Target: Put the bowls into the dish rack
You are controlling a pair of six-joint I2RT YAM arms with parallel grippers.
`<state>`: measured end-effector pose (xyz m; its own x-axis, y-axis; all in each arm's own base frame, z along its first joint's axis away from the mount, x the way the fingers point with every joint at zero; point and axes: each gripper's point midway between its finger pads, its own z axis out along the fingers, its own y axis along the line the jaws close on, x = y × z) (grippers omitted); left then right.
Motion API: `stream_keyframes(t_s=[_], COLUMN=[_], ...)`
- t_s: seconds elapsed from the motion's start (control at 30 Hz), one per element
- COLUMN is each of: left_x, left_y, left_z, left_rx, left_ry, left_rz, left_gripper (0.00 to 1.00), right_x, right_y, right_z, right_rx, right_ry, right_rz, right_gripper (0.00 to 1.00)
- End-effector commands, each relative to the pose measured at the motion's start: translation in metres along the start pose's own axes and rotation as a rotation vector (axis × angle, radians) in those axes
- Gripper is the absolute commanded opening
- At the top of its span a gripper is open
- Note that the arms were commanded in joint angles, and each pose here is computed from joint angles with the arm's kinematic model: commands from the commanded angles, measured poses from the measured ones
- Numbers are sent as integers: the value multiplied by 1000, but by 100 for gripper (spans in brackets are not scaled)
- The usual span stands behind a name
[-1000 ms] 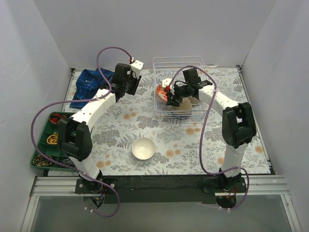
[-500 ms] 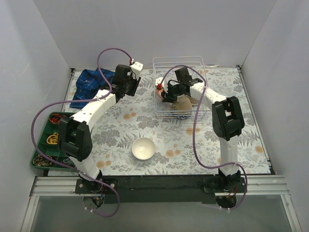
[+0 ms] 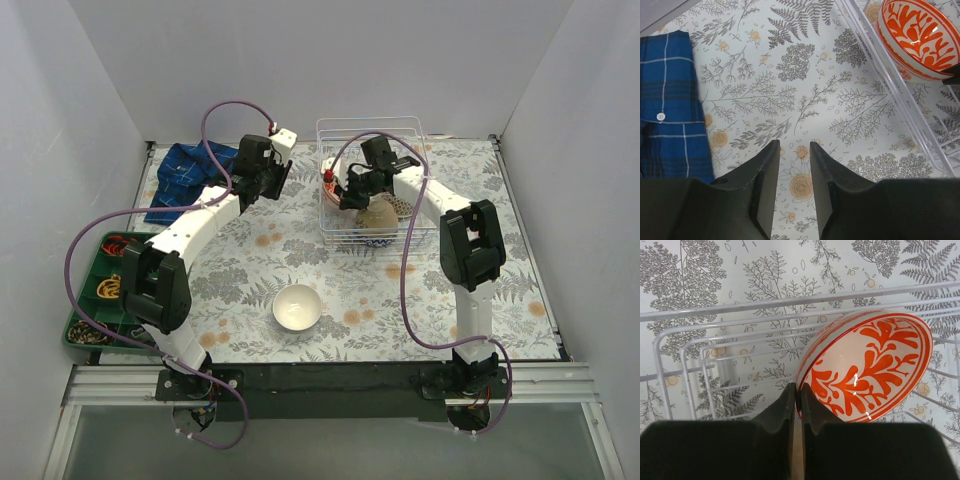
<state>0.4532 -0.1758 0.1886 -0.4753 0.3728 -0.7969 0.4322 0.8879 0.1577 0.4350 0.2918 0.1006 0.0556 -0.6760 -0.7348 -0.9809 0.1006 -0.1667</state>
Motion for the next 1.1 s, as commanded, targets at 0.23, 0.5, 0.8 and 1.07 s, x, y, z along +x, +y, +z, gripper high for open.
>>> stream_keyframes(t_s=[0.23,0.5,0.8,1.07], left_x=[-28,-25,-33,-34], left_y=[-28,-49,-57,-63], left_z=[-28,-26,-8,4], left_rx=[183,282,323,348], left_ry=[-99,-82,-77,-52], left_rz=[3,46,40,17], left_gripper=[34,38,38,38], right_x=[-68,-66,-74,-39], right_y=[-25,-1,13,1], right_z=[-77,-75,-80,-49], right_rx=[-199,-444,-657,-675], right_ry=[-302,-464,-566,-506], right_rz=[287,509,726,910], right_gripper=[1,1,1,1])
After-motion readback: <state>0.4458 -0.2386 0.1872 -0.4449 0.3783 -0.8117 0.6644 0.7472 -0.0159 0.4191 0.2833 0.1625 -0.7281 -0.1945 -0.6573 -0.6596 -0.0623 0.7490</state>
